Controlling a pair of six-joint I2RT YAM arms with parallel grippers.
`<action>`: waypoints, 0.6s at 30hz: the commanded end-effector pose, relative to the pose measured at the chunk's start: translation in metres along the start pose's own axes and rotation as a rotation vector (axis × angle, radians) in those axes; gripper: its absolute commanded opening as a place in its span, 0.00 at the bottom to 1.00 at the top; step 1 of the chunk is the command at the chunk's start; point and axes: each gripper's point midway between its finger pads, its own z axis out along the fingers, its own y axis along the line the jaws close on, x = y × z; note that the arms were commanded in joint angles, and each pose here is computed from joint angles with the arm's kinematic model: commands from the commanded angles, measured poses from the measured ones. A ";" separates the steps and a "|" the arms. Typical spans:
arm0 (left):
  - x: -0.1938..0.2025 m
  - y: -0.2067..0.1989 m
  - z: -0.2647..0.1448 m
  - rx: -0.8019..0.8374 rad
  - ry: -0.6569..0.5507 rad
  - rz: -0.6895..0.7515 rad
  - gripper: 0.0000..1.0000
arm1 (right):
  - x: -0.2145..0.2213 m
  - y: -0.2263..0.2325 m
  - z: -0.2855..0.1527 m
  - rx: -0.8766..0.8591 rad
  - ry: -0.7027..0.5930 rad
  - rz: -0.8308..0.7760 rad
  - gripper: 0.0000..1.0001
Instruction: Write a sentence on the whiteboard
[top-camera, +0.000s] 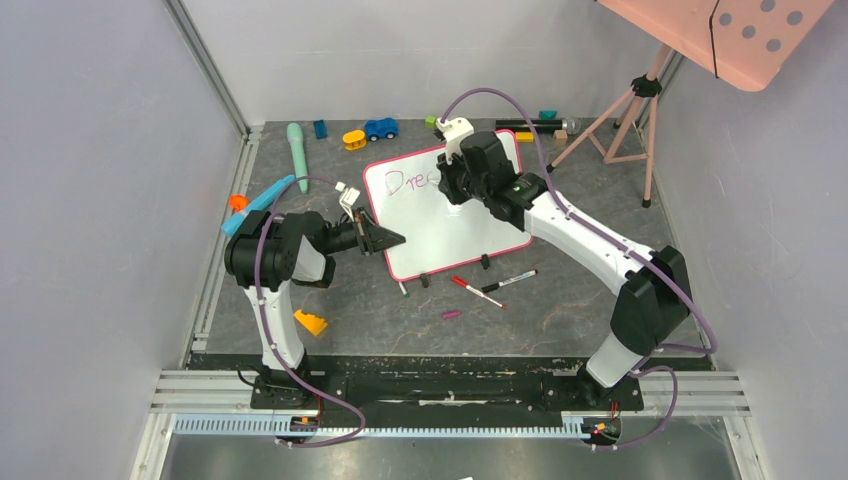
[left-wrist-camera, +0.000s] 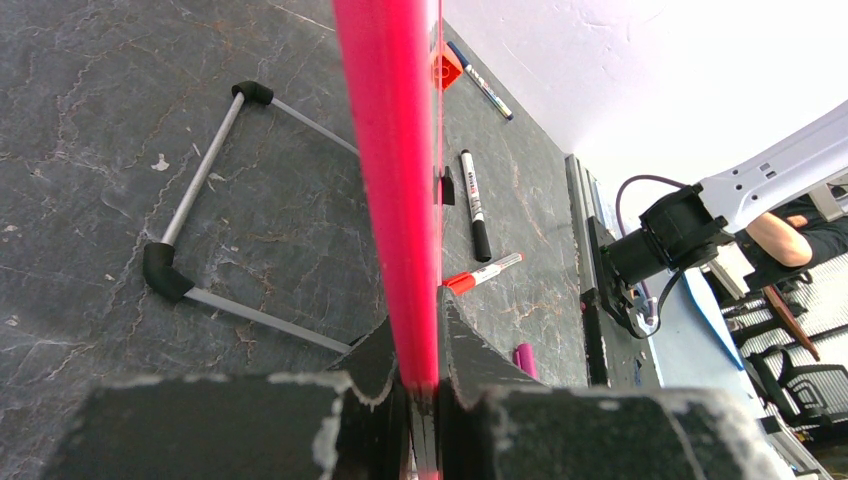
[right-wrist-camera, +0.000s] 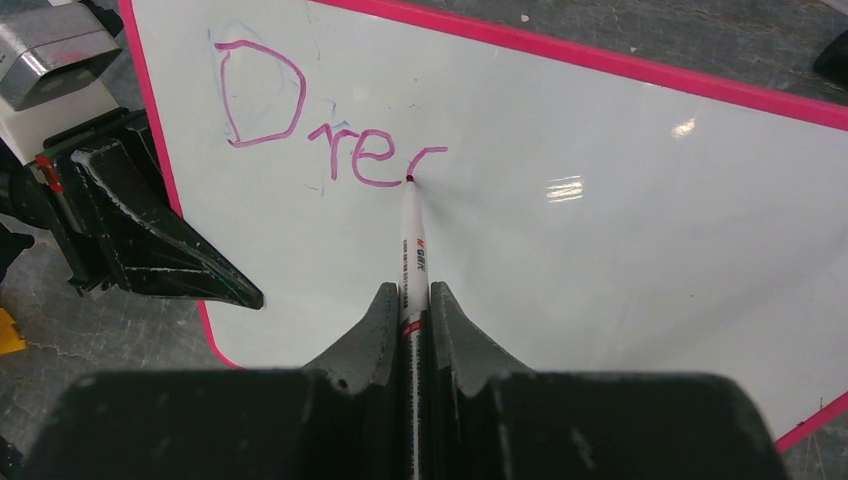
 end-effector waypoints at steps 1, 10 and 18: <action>-0.002 0.022 -0.007 -0.048 -0.035 0.191 0.02 | -0.011 -0.018 -0.007 0.090 -0.021 -0.019 0.00; -0.002 0.022 -0.007 -0.047 -0.036 0.193 0.02 | -0.025 -0.024 -0.005 0.120 -0.042 -0.021 0.00; -0.002 0.022 -0.007 -0.048 -0.036 0.192 0.02 | -0.033 -0.019 0.000 0.099 -0.054 -0.017 0.00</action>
